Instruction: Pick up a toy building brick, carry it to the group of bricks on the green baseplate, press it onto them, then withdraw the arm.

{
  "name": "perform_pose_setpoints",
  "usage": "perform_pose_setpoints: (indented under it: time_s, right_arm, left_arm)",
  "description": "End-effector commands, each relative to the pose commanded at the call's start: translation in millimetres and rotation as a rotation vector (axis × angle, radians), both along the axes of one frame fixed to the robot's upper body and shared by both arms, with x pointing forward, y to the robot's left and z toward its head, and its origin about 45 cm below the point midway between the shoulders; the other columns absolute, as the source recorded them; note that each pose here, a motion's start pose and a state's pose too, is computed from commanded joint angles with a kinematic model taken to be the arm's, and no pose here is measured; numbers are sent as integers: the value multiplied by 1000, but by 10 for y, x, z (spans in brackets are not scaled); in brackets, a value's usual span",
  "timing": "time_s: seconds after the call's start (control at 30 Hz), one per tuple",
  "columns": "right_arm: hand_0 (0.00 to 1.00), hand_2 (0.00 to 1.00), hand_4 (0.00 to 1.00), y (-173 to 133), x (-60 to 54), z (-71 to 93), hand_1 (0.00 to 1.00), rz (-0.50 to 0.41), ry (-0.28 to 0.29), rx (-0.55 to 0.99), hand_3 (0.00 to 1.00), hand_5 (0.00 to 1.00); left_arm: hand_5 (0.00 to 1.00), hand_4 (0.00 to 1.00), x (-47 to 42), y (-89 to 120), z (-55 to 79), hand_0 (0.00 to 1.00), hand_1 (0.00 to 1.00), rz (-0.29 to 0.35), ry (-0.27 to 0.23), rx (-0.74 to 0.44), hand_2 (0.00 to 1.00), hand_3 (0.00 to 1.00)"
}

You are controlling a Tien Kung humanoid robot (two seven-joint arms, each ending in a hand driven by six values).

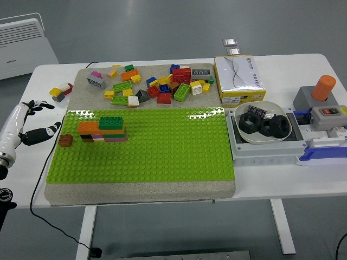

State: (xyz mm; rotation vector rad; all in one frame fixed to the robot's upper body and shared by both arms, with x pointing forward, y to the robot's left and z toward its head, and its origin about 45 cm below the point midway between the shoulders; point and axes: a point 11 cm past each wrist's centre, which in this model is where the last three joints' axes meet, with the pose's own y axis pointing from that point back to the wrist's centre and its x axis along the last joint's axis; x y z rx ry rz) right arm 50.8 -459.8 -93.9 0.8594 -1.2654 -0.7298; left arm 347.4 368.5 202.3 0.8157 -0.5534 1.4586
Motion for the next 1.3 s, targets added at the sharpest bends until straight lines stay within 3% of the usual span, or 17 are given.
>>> perform_pose_setpoints:
  time_s: [0.03, 0.17, 0.4, 0.6, 0.63, 0.8, 0.83, 0.87, 1.0, 1.03, 1.3]
  right_arm:
    - [677, 668, 875, -3, -1, 1, 654, 0, 0, -1, 748, 998]
    - [677, 668, 875, -17, 2, 8, 654, 0, 0, -3, 748, 998]
    - [676, 666, 874, -33, 33, 19, 655, -3, -6, -7, 748, 998]
    - [676, 665, 874, -40, 57, 25, 655, 0, -9, -8, 748, 998]
    - [677, 665, 874, -40, 59, 26, 655, 1, -9, -8, 748, 998]
    - [677, 665, 874, -7, 27, 7, 655, 0, -2, -2, 748, 998]
    - [677, 667, 874, -2, 22, 4, 655, 1, -1, -1, 747, 998]
    - [677, 667, 874, 2, 20, 2, 655, 2, 0, -1, 747, 998]
    - [677, 667, 874, 14, 17, -3, 655, 8, 2, 1, 747, 998]
    - [677, 669, 874, 19, 18, -5, 655, 9, 3, 1, 748, 998]
    - [677, 672, 875, 60, 23, -21, 655, 14, 3, 8, 747, 998]
  left_arm:
    - [24, 839, 2, 2, -24, 893, 876, -7, 22, 21, 900, 759]
    - [24, 839, 38, -17, -77, 893, 876, -46, 82, 120, 900, 759]
    - [2, 823, 132, 38, -45, 906, 893, -89, 131, 278, 913, 766]
    - [2, 795, 134, 31, -60, 914, 899, -67, 146, 262, 919, 767]
    - [47, 815, 118, 12, -70, 917, 893, -58, 141, 230, 906, 727]
    - [47, 815, 44, -71, -54, 917, 893, -10, 44, 29, 906, 727]
    - [55, 790, 37, -76, -45, 849, 810, 4, 14, -11, 811, 649]
    - [55, 790, 34, -83, -37, 849, 810, 15, -10, -41, 811, 649]
    - [55, 790, 43, -77, 28, 849, 810, 45, -98, -111, 811, 649]
    - [60, 770, 46, -74, 50, 808, 759, 51, -120, -124, 754, 635]
    - [56, 762, 55, -115, 84, 789, 733, 60, -190, -166, 733, 630]
